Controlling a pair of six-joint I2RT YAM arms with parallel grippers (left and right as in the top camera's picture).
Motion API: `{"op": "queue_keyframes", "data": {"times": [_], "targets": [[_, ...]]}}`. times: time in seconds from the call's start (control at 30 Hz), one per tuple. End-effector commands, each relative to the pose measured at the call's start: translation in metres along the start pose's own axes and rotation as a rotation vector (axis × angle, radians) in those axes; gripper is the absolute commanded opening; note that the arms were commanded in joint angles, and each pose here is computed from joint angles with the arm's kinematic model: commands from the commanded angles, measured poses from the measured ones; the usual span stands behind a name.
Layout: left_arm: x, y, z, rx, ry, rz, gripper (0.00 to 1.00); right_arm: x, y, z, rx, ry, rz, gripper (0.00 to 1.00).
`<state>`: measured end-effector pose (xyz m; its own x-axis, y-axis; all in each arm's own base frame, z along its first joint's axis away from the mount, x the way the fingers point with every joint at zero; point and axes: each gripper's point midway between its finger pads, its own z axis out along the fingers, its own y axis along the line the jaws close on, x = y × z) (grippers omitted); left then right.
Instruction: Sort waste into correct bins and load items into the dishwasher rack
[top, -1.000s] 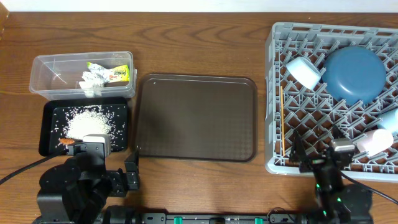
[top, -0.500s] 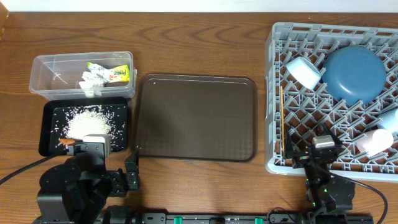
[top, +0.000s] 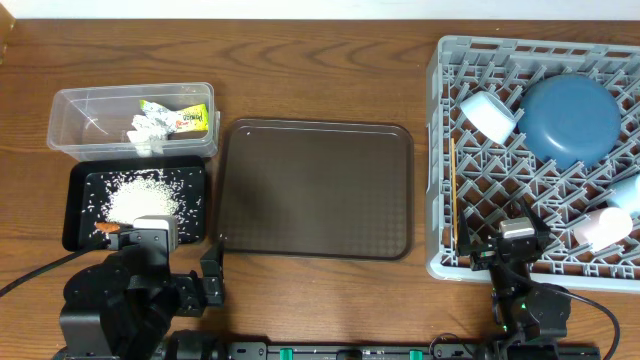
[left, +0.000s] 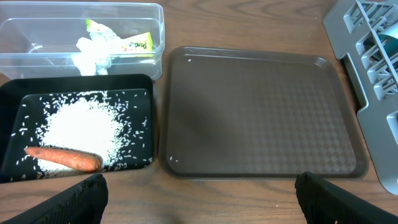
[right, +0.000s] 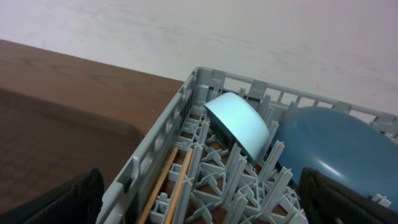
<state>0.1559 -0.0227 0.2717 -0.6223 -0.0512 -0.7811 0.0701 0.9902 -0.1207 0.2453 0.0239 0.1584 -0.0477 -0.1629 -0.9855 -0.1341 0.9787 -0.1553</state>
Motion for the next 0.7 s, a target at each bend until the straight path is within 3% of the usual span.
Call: {"op": "queue_keyframes", "data": {"times": [0.0, 0.67], "targets": [[0.0011, 0.0029, 0.0017, -0.016, 0.004, 0.013, 0.98, 0.0005, -0.0027, -0.0004, 0.013, 0.001, -0.010, 0.99], [0.0011, 0.0029, 0.0017, -0.016, 0.004, 0.013, 0.98, 0.0022, -0.0025, 0.0001, 0.012, 0.009, -0.010, 0.99]]}}
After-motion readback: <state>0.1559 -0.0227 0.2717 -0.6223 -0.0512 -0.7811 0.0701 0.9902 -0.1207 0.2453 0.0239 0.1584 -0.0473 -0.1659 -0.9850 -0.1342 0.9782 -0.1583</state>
